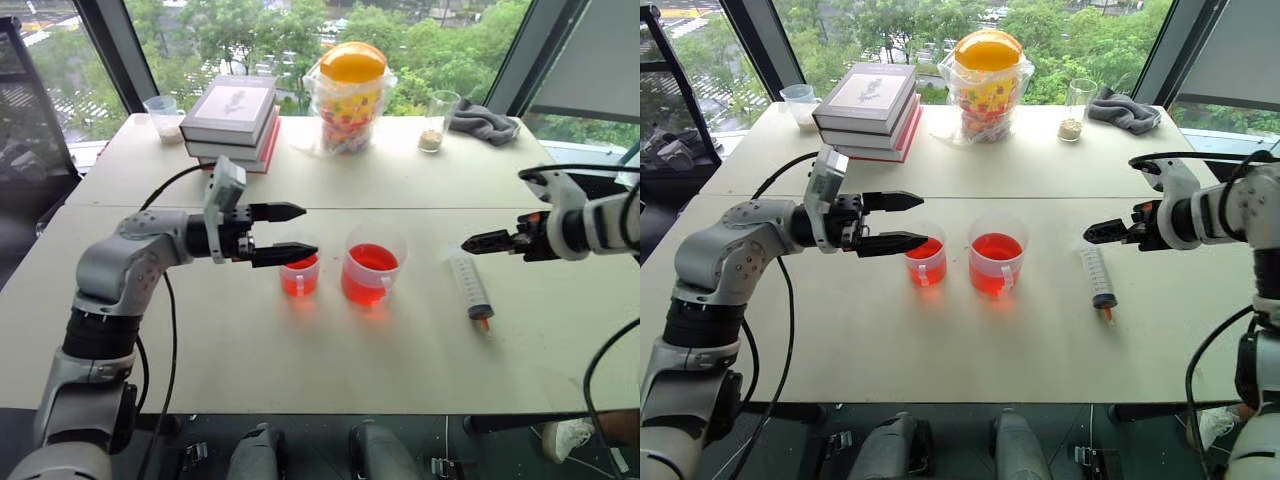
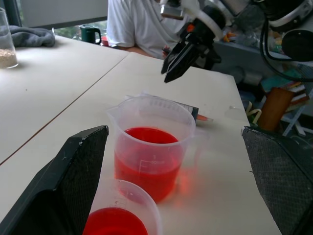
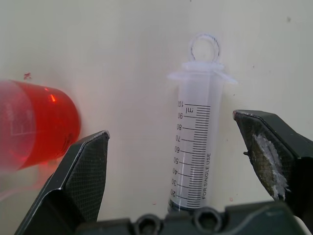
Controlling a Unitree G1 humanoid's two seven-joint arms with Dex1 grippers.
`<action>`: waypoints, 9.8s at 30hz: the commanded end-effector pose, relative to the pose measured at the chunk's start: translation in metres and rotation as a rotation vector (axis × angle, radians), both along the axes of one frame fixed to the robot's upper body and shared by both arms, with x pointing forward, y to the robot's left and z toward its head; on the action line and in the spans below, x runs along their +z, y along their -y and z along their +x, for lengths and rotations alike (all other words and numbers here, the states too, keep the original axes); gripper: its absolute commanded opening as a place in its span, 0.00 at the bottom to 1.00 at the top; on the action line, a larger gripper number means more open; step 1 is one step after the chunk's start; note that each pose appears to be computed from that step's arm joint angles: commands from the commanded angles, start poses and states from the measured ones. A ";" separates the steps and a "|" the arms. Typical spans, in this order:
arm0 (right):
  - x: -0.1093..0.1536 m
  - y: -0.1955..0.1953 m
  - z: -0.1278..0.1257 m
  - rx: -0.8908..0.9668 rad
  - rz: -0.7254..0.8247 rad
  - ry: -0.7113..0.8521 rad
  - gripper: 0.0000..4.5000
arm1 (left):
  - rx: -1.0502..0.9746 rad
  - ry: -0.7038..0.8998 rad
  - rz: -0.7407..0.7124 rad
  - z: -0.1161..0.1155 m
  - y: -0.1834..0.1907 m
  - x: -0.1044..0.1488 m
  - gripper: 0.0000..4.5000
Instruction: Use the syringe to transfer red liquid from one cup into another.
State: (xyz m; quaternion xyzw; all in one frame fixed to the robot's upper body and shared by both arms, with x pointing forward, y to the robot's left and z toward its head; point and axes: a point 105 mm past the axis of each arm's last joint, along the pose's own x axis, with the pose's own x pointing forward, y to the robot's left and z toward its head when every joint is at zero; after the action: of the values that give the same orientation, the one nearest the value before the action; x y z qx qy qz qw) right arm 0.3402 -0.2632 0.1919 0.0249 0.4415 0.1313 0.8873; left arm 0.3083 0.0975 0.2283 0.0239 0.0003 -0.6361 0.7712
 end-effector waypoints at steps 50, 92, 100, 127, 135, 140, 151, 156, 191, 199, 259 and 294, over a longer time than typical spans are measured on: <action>0.150 -0.106 -0.033 0.295 0.496 1.190 0.31 | -0.043 0.107 0.024 0.011 0.000 0.034 1.00; 0.007 -0.160 -0.031 0.296 0.225 1.175 0.31 | -0.381 0.153 -0.008 0.014 0.099 0.051 0.82; 0.002 -0.162 -0.032 0.314 0.223 1.150 0.31 | -0.371 0.173 -0.031 0.016 0.101 0.057 0.02; -0.014 -0.172 -0.037 0.395 0.260 1.030 0.31 | -0.220 0.310 -0.093 0.043 0.080 0.099 0.02; -0.013 -0.173 -0.038 0.401 0.259 1.034 0.31 | -0.218 0.317 -0.096 0.043 0.080 0.100 0.02; -0.004 -0.175 -0.037 0.403 0.262 1.064 0.31 | -0.251 0.286 -0.076 0.040 0.080 0.092 0.02; 0.021 -0.171 -0.035 0.416 0.243 1.126 0.31 | -0.247 0.251 -0.065 0.038 0.073 0.083 0.96; 0.028 -0.167 -0.033 0.416 0.229 1.140 0.31 | -0.242 0.221 -0.049 0.032 0.053 0.076 0.99; 0.046 -0.251 -0.013 0.690 0.518 1.085 0.31 | 0.150 0.264 -0.058 0.049 -0.036 0.102 0.99; 0.042 -0.249 -0.010 0.680 0.487 1.093 0.31 | 0.085 0.261 -0.075 0.052 -0.019 0.107 0.99; 0.081 -0.252 -0.014 0.667 0.541 1.143 0.31 | 0.130 0.167 0.014 0.046 -0.046 0.073 0.99; -0.035 0.001 0.021 -0.122 -0.036 0.012 0.31 | -0.041 0.084 0.003 0.011 -0.007 0.016 0.99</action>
State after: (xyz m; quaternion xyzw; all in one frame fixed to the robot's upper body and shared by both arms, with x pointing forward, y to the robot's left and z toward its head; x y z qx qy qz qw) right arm 0.3568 -0.2568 0.1503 0.0513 0.4524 0.0734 0.8873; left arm 0.3228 0.1031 0.2368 0.0482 -0.0151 -0.6512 0.7572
